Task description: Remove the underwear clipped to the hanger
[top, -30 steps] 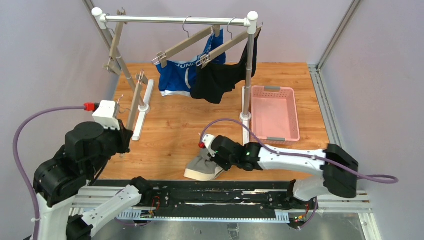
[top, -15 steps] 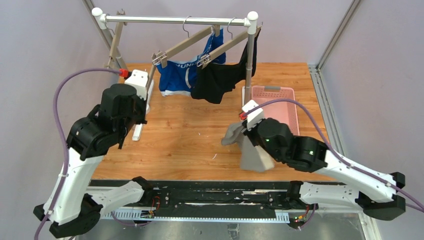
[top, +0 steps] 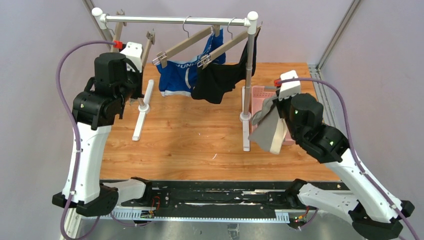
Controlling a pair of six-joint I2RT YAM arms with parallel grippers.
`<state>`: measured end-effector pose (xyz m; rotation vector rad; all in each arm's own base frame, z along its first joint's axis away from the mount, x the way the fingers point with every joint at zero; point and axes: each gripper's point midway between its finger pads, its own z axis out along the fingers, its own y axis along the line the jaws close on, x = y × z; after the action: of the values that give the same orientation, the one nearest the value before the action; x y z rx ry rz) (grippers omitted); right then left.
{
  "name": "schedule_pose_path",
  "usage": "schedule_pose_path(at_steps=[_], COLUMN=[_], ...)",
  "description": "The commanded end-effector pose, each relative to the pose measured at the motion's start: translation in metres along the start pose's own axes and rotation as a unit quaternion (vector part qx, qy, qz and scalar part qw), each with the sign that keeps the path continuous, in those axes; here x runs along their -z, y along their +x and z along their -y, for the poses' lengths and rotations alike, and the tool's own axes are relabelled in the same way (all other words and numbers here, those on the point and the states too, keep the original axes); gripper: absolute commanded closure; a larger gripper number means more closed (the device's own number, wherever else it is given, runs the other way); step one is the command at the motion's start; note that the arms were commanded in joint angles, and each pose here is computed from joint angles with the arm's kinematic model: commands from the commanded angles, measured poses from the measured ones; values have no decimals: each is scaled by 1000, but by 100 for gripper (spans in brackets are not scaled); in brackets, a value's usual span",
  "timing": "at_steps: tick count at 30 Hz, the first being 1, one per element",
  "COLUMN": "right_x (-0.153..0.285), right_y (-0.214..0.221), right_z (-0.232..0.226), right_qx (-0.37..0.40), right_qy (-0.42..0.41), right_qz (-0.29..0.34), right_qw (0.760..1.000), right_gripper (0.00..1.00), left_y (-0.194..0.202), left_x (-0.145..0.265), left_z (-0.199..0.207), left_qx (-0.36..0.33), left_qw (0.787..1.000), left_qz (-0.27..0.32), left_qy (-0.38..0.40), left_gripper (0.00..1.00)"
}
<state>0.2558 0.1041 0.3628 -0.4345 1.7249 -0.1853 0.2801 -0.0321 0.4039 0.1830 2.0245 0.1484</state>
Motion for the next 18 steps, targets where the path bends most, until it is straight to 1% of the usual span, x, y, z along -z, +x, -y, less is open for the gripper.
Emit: schedule_pose_path(at_steps=[1, 6, 9, 13, 18], right_x=[-7, -33, -51, -78, -107], right_y=[-37, -38, -27, 1, 46], right_z=[43, 58, 62, 57, 38], right_qx=[-32, -52, -63, -87, -103], right_qy=[36, 40, 40, 22, -2], right_qz=[48, 43, 37, 13, -25], right_qw=[998, 997, 997, 996, 994], right_gripper=[99, 99, 100, 99, 99], left_y=[-27, -33, -42, -68, -94], left_x=[-7, -19, -21, -18, -22], left_z=[-5, -9, -9, -10, -8], left_qx=[2, 26, 40, 59, 75], left_qw=[999, 998, 997, 993, 988], left_qz=[34, 31, 42, 76, 99], left_qy=[19, 43, 55, 71, 93], left_gripper=[100, 100, 100, 100, 100])
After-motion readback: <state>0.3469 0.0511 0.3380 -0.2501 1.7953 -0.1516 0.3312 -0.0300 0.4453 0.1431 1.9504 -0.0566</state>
